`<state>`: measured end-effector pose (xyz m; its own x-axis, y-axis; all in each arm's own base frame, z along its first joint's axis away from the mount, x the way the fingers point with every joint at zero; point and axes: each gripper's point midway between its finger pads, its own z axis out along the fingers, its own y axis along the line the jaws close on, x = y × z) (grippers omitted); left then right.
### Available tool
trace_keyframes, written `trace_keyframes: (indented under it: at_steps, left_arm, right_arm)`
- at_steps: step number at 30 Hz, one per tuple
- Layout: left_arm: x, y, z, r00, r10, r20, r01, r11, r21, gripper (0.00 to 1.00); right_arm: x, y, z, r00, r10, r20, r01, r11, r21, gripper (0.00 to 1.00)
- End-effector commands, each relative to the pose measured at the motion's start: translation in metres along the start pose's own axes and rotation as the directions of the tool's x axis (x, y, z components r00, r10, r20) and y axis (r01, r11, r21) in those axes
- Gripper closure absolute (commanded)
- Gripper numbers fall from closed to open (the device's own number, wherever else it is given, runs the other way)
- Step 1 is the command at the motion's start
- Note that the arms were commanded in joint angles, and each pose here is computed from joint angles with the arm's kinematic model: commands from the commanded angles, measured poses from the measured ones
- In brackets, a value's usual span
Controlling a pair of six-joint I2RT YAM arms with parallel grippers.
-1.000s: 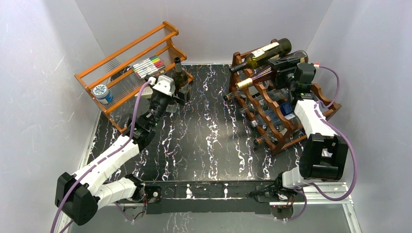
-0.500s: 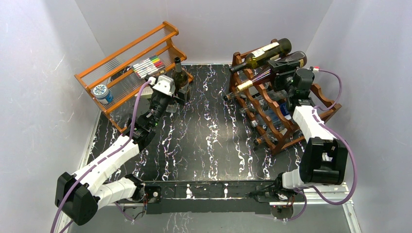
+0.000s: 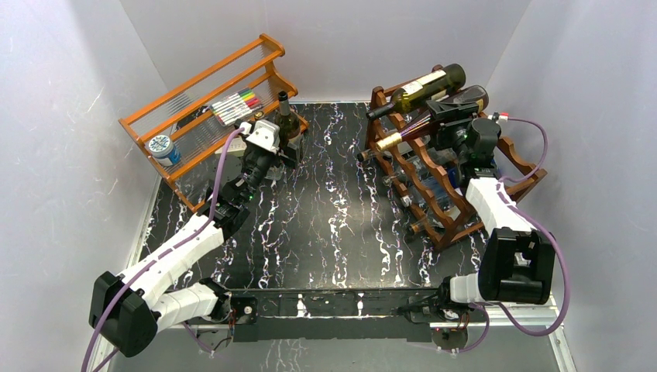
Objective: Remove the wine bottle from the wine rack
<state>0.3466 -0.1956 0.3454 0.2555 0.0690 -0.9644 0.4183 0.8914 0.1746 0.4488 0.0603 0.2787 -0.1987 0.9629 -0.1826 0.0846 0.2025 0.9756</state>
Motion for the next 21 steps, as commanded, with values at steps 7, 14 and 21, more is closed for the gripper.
trace_keyframes:
  at_steps: [7, 14, 21]
  left_arm:
    - [-0.015, -0.004, 0.003, 0.999, -0.019, 0.049, 0.018, 1.000, 0.019, 0.02]
    - [-0.014, -0.005, 0.003, 0.999, -0.019, 0.047, 0.018, 1.000, 0.022, 0.02]
    - [-0.013, -0.006, 0.004, 0.999, -0.024, 0.044, 0.022, 0.999, 0.028, 0.02]
  right_arm:
    - [-0.024, 0.118, -0.039, 0.990, -0.092, 0.106, 0.122, 0.935, -0.332, 0.65]
    - [-0.028, 0.130, -0.040, 0.987, -0.123, 0.107, 0.149, 0.947, -0.284, 0.64]
    - [-0.028, 0.150, -0.051, 0.989, -0.094, 0.112, 0.128, 0.929, -0.346, 0.65]
